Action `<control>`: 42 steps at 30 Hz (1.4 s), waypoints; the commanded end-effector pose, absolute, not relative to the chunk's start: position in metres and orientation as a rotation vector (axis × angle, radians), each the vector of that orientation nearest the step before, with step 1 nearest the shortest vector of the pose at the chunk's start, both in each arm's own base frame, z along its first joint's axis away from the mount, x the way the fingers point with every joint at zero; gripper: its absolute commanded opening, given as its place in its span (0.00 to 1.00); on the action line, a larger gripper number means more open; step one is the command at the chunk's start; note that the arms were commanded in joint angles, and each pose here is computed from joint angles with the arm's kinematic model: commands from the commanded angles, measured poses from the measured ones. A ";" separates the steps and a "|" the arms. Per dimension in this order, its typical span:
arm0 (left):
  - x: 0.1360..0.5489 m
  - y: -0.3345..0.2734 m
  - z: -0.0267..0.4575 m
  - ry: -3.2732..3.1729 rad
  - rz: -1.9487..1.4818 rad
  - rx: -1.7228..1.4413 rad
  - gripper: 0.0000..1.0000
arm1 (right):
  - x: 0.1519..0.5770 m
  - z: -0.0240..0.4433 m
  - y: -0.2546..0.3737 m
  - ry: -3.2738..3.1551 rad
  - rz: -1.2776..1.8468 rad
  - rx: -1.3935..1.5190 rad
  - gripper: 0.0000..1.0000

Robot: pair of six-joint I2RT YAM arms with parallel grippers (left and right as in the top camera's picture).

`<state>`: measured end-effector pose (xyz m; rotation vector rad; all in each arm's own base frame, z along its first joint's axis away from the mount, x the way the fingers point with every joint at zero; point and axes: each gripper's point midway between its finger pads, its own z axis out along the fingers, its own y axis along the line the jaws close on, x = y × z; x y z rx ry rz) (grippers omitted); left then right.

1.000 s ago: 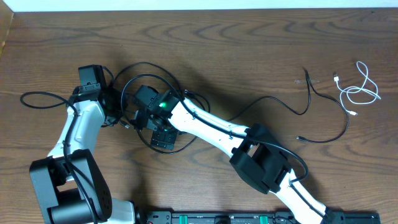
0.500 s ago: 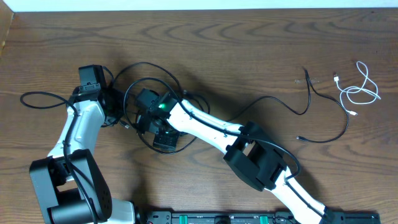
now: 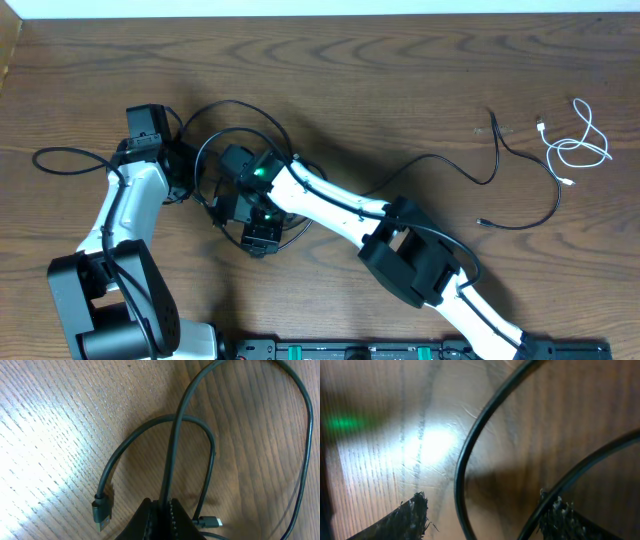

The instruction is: Untangle cables

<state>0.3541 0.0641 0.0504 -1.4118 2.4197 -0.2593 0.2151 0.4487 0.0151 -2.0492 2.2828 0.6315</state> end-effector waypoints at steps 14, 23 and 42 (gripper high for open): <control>0.352 0.066 0.048 2.417 -0.249 -1.438 0.09 | 0.191 -0.026 0.444 2.167 0.305 -2.214 0.66; 0.352 0.066 0.048 2.417 -0.248 -1.438 0.09 | 0.174 -0.039 0.442 2.072 0.191 -2.310 0.61; 0.352 0.066 0.048 2.417 -0.248 -1.438 0.09 | 0.211 -0.040 0.426 2.186 0.186 -2.193 0.01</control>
